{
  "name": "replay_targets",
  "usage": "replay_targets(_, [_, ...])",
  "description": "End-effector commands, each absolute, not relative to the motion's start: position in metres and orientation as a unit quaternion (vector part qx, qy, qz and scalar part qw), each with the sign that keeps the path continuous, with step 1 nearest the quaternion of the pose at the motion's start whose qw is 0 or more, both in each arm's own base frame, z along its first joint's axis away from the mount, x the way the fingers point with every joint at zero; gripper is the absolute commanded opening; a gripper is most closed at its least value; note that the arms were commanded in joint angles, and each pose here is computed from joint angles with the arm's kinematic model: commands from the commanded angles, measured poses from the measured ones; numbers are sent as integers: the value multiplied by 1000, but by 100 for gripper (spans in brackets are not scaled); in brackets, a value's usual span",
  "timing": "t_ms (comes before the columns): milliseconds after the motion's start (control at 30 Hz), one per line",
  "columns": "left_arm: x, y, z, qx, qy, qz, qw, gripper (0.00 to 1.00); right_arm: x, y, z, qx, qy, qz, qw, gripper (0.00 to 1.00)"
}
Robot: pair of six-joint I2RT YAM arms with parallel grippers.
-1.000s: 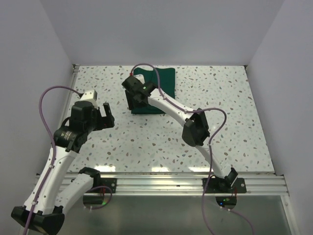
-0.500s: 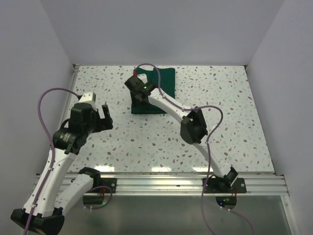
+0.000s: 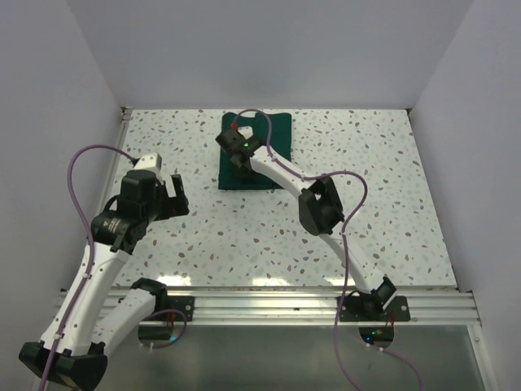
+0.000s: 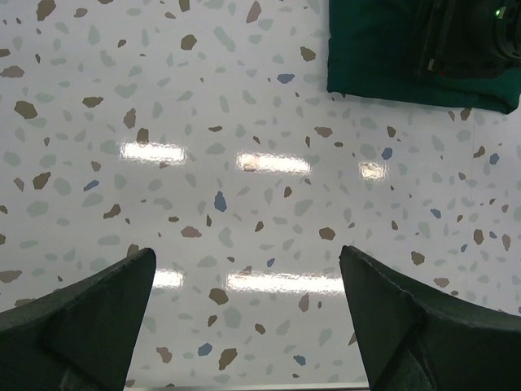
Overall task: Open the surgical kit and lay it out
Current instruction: Open the surgical kit at the center of the board.
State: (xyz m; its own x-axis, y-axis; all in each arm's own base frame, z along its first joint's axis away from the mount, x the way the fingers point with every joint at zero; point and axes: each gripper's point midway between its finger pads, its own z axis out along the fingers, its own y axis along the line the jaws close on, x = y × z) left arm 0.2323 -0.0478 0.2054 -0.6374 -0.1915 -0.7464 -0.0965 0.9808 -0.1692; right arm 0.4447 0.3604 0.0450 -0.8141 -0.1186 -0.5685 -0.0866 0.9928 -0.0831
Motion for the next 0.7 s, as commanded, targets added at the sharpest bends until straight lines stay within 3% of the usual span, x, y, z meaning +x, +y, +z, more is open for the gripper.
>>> replay_targets(0, [234,-47,202,-83,903,-53,418,99,450,365,46,-44,951,-15,306,34])
replay_targets(133, [234,-48,200,-82,904,-54,417,99,449,364,50,-44,951,-13,305,9])
replay_targets(200, [234,-48,200,-82,903,-54,417,99,452,366,67,-36,948,0,316,4])
replay_targets(400, [235,-47,200,-82,904,-53,417,99,476,352,134,23,931,52,360,0])
replay_targets(667, [253,-55,214,-62,901,-57,425,98,484,256,216,84,910,25,405,0])
